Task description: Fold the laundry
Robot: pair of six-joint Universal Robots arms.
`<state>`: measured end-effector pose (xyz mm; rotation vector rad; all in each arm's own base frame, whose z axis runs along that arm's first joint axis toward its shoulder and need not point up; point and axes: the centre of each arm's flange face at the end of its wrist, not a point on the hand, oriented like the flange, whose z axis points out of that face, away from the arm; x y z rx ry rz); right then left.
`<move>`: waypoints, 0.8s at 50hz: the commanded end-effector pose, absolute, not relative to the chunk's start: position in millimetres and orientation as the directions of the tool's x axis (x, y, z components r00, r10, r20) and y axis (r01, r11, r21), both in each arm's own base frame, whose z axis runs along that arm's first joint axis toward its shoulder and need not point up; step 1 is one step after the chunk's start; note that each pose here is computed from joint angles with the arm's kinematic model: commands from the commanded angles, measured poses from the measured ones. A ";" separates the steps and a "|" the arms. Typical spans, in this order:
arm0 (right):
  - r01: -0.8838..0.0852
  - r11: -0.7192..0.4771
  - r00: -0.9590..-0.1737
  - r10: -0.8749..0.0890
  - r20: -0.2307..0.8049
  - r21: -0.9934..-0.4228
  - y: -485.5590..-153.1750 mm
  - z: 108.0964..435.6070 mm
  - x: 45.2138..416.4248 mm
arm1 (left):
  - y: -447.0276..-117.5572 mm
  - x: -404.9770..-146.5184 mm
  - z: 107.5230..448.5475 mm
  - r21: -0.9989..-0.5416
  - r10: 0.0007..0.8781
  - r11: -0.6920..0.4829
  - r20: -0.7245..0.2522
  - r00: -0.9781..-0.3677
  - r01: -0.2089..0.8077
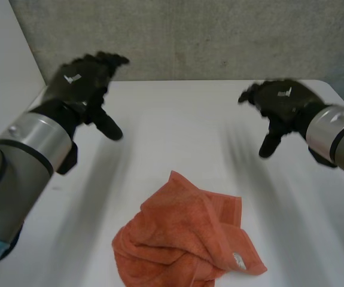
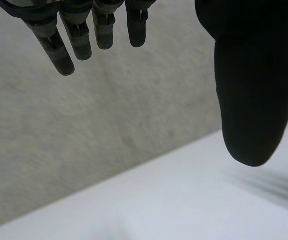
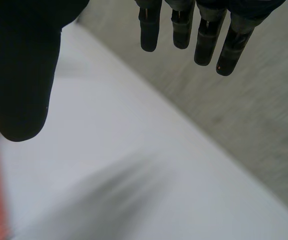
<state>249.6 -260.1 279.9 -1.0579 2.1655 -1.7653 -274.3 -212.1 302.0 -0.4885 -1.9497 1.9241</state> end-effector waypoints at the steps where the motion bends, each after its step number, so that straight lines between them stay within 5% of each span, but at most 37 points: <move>1: -0.329 0.379 -0.788 -0.615 0.031 -0.865 -233.6 242.0 246.8 | -196.6 -306.4 257.3 -0.985 0.598 0.122 -0.025 -0.801 0.121; 10: -0.251 0.529 -0.794 -0.592 -0.141 -0.811 -205.3 193.5 242.0 | -177.8 -313.0 206.0 -0.911 0.688 0.213 -0.116 -0.716 0.352; 23: -0.181 0.675 -0.782 -0.539 -0.312 -0.715 -166.5 158.5 250.0 | -164.7 -306.8 169.5 -0.852 0.708 0.301 -0.101 -0.699 0.428; 32: -0.177 0.616 -0.745 -0.593 -0.304 -0.767 -165.5 161.3 261.8 | -164.8 -310.4 174.6 -0.868 0.709 0.278 -0.103 -0.697 0.411; 40: -0.113 0.443 -0.711 -0.662 -0.239 -0.890 -197.7 192.6 279.1 | -187.5 -324.1 227.9 -0.963 0.671 0.083 -0.136 -0.729 0.256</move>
